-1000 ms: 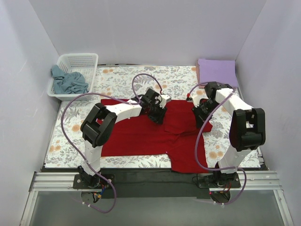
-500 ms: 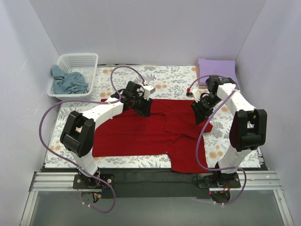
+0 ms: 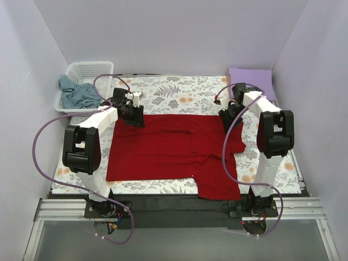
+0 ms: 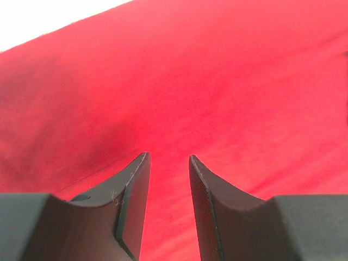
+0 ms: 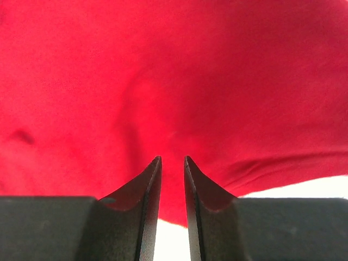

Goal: Fold and stack the t-shirts
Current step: Fold the tshirt

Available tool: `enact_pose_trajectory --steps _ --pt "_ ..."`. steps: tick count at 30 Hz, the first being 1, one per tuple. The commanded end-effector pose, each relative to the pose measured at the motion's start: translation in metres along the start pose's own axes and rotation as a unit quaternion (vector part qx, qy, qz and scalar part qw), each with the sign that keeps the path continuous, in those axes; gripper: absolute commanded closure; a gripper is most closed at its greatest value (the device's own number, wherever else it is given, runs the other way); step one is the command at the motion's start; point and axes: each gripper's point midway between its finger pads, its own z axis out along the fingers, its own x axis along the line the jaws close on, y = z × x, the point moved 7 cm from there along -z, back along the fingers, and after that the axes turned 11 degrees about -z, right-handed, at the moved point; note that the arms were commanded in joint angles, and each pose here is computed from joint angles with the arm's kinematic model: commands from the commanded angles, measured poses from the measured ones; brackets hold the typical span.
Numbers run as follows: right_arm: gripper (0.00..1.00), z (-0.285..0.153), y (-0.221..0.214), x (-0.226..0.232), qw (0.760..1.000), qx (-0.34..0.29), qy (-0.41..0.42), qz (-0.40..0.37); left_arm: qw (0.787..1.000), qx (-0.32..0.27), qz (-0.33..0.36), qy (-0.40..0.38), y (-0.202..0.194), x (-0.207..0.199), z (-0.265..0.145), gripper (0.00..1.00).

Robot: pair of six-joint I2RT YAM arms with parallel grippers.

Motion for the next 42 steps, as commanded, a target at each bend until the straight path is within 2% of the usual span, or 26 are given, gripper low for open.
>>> enact_pose_trajectory --steps 1,7,13,14,15,18,22,25,27,28,30,31,34,36,40,42 --pt "0.71 0.009 0.015 -0.028 0.998 -0.003 -0.058 0.003 0.999 0.015 -0.018 0.026 -0.001 0.026 0.000 0.67" --pt "0.74 0.036 0.027 -0.058 0.997 0.000 -0.076 -0.007 0.997 0.037 -0.044 0.058 -0.002 0.069 0.023 0.67" --pt "0.75 0.052 0.063 -0.100 0.993 -0.022 -0.116 -0.009 0.995 0.035 -0.064 0.066 0.029 0.107 0.054 0.68" --pt "0.75 0.052 0.069 -0.106 0.992 -0.028 -0.123 -0.010 0.994 0.030 -0.080 0.069 0.034 0.123 0.053 0.68" --pt "0.75 0.052 0.081 -0.117 0.989 -0.040 -0.138 -0.013 0.995 0.015 -0.074 0.062 0.053 0.124 0.053 0.68" --pt "0.73 0.050 0.099 -0.135 0.983 -0.057 -0.173 -0.018 0.996 0.022 -0.076 0.042 0.062 0.129 0.070 0.68" --pt "0.64 0.042 0.125 -0.149 0.972 -0.099 -0.211 -0.030 0.998 -0.002 -0.067 0.009 0.086 0.123 0.070 0.66" --pt "0.57 0.013 0.138 -0.133 0.968 -0.136 -0.207 -0.035 0.998 -0.020 -0.059 -0.013 0.097 0.109 0.052 0.64" --pt "0.56 0.003 0.134 -0.114 0.973 -0.150 -0.174 -0.035 0.998 -0.039 -0.044 -0.030 0.103 0.094 0.028 0.63" --pt "0.54 -0.029 0.138 -0.098 0.967 -0.176 -0.179 -0.047 0.998 -0.046 -0.040 -0.033 0.104 0.088 0.018 0.63" --pt "0.51 -0.032 0.122 -0.074 0.973 -0.174 -0.143 -0.049 0.997 -0.063 -0.029 -0.038 0.103 0.075 -0.007 0.62" --pt "0.47 -0.058 0.121 -0.058 0.968 -0.192 -0.151 -0.061 0.997 -0.066 -0.021 -0.046 0.102 0.069 -0.014 0.62" --pt "0.46 -0.064 0.091 -0.028 0.974 -0.173 -0.125 -0.070 0.997 -0.070 -0.011 -0.043 0.088 0.058 -0.035 0.61" --pt "0.48 -0.061 0.076 -0.017 0.979 -0.155 -0.114 -0.069 0.997 -0.065 -0.009 -0.038 0.078 0.056 -0.041 0.61" --pt "0.67 -0.037 0.036 0.010 0.991 -0.102 -0.063 -0.061 0.998 -0.046 -0.010 -0.035 0.047 0.053 -0.046 0.62" --pt "0.71 -0.027 0.023 0.019 0.993 -0.081 -0.053 -0.060 0.998 -0.050 -0.008 -0.039 0.041 0.048 -0.054 0.62"
